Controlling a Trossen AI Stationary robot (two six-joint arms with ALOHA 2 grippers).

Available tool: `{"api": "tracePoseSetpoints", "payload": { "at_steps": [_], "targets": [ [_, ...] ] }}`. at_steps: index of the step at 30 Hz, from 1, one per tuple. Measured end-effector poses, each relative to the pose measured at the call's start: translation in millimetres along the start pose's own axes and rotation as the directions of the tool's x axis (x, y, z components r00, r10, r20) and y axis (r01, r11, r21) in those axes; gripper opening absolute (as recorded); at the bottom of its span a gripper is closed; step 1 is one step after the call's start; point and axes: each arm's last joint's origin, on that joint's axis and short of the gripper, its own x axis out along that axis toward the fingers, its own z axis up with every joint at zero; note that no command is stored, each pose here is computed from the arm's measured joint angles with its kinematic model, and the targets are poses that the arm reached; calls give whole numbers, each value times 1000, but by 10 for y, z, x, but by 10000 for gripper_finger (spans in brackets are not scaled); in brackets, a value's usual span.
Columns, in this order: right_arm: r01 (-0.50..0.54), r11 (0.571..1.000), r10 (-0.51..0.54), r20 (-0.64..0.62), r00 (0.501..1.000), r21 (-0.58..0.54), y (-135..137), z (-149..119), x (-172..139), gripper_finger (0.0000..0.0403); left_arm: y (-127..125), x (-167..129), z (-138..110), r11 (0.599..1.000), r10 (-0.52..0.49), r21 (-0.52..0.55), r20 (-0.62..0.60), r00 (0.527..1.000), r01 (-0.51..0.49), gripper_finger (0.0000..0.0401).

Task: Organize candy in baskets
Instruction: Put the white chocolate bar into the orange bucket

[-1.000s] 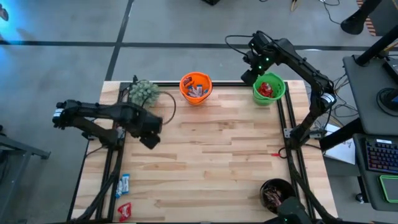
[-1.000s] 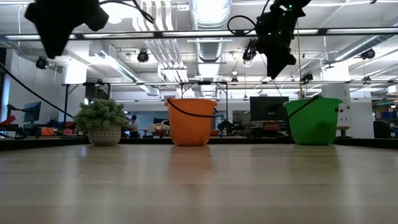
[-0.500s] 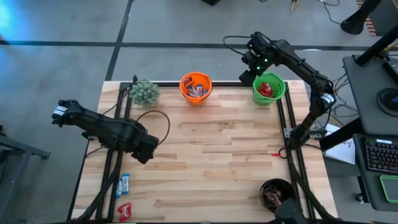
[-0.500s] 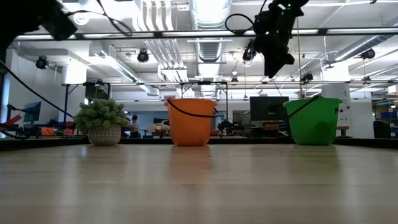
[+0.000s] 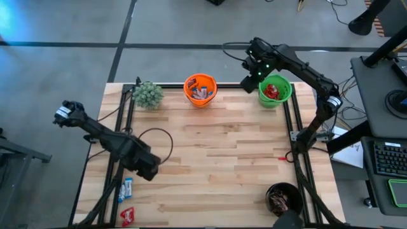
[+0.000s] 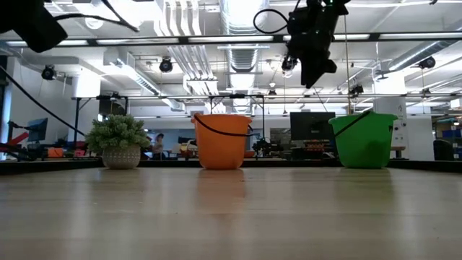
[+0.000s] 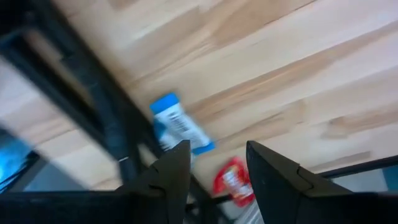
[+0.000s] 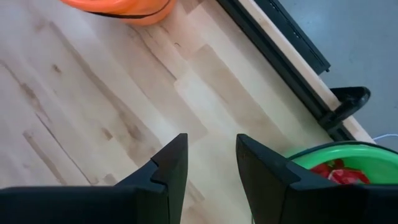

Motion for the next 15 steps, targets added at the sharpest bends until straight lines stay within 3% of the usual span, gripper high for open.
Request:
{"api": "tracePoseSetpoints", "payload": {
  "at_steps": [4, 8, 15],
  "targets": [
    [-12, 999, 12, -5, 1000, -30, 102, 2, 14, 130, -41, 70, -104, 999, -34, -18, 37, 999, 35, 139],
    [-24, 998, 23, -12, 1000, -59, 208, -12, 10, 132, -27, 159, -240, 996, 0, -88, 32, 999, 3, 139],
    [-43, 994, 40, -23, 999, -104, 377, -82, -69, 124, -172, 366, -504, 981, -38, -190, 16, 999, 40, 139]
  ]
}}
